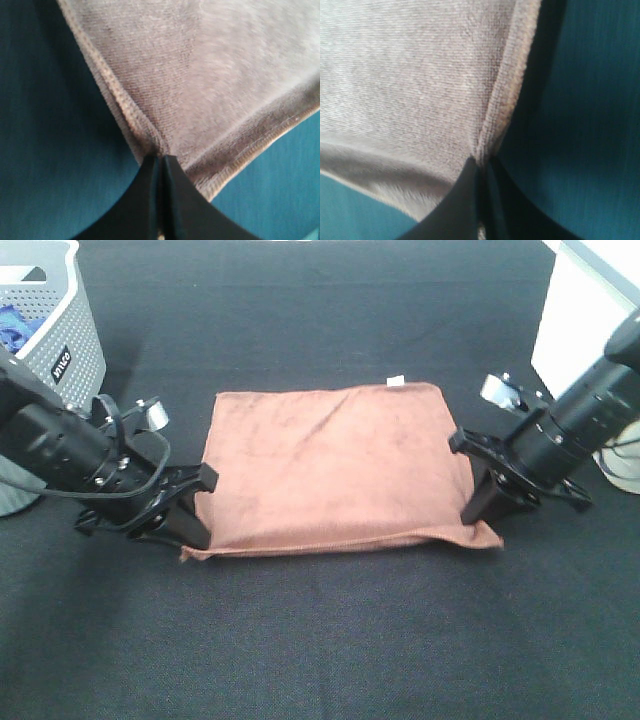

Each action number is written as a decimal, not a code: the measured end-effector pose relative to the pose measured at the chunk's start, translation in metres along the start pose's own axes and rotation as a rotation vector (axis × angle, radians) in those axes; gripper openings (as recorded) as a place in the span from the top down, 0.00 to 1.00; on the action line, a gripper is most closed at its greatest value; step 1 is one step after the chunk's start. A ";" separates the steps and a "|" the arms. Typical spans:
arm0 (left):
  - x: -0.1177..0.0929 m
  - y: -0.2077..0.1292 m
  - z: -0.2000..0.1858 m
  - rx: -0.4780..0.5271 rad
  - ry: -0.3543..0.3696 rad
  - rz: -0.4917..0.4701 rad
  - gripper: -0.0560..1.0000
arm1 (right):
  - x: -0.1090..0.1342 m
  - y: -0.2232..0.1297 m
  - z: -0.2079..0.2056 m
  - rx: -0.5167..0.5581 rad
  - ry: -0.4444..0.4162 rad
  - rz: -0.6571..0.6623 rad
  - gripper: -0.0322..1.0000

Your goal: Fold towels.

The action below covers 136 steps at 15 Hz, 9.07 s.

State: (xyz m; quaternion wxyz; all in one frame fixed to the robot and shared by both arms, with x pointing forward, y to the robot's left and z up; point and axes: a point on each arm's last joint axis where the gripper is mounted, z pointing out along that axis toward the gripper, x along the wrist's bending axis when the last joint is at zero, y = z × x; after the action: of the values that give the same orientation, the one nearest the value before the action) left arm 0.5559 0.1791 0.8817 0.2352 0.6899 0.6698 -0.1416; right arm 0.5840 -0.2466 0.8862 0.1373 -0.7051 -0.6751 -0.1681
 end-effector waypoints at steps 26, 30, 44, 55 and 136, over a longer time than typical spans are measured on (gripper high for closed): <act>-0.013 0.113 -0.002 -0.402 0.087 0.121 0.94 | 0.015 0.122 -0.007 -0.343 0.026 -0.145 0.87; -0.011 0.116 0.005 -0.393 0.088 0.123 0.48 | 0.013 0.122 -0.003 -0.339 0.022 -0.133 0.33; -0.001 0.124 0.033 -0.236 0.089 -0.079 0.30 | 0.014 0.107 -0.013 -0.188 -0.028 -0.117 0.13; -0.003 0.131 -0.024 -0.180 0.159 -0.011 0.93 | 0.014 0.107 -0.013 -0.187 -0.032 -0.120 0.13; -0.076 -0.107 -0.274 -0.313 0.513 0.339 0.28 | 0.079 -0.132 -0.231 -0.394 -0.273 -0.254 0.13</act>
State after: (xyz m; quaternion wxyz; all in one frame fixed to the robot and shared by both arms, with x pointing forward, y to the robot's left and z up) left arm 0.4122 0.2540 1.1391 0.1822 0.7599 0.5967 0.1823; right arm 0.4429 -0.2655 1.1243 -0.1171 -0.6439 -0.7247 -0.2154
